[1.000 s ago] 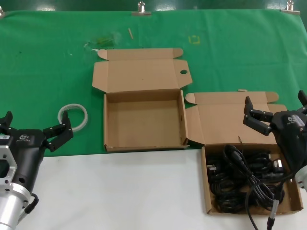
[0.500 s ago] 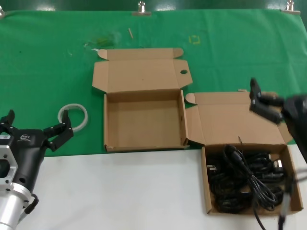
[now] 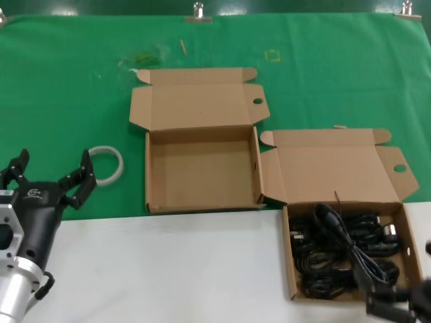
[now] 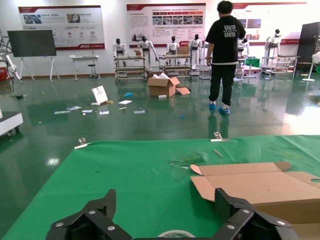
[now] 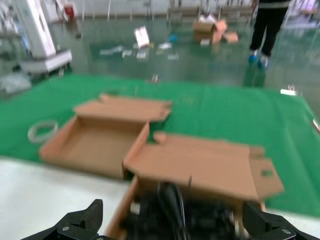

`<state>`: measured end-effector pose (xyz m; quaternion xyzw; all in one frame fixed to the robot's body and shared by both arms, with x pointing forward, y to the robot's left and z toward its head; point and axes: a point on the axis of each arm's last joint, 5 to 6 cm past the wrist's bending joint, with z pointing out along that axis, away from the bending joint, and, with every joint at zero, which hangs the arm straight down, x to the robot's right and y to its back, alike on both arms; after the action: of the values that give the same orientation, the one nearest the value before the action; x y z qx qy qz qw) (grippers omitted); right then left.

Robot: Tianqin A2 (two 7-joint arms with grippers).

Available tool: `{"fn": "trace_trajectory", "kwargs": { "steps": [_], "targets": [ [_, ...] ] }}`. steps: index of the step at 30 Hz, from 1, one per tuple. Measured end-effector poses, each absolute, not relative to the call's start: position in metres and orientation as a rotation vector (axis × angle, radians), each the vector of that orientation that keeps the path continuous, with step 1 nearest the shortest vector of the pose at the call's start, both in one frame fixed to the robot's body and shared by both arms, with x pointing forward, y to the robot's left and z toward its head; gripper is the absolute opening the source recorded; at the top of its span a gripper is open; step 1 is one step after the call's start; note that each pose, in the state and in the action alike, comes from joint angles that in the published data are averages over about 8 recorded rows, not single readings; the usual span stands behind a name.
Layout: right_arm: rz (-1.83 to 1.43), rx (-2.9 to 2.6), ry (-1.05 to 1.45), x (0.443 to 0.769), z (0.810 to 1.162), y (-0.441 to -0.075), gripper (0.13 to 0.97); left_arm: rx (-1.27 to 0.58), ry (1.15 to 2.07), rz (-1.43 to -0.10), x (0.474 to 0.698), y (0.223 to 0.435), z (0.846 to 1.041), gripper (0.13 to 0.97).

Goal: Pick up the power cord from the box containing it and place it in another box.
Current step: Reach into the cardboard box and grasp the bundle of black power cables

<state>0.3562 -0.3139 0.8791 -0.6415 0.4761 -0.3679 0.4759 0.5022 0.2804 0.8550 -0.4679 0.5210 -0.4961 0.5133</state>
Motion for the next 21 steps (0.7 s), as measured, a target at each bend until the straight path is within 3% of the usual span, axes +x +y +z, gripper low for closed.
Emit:
{"fn": "trace_trajectory", "kwargs": {
  "steps": [7, 21],
  "targets": [
    [-0.864, -1.657, 1.235, 0.347, 0.862, -0.312, 0.958, -1.125, 1.253, -1.193, 0.502, 0.280, 0.855, 0.639],
    [-0.831, -1.687, 1.312, 0.396, 0.823, -0.308, 0.837, -1.125, 1.253, -1.193, 0.502, 0.280, 0.855, 0.340]
  ]
}}
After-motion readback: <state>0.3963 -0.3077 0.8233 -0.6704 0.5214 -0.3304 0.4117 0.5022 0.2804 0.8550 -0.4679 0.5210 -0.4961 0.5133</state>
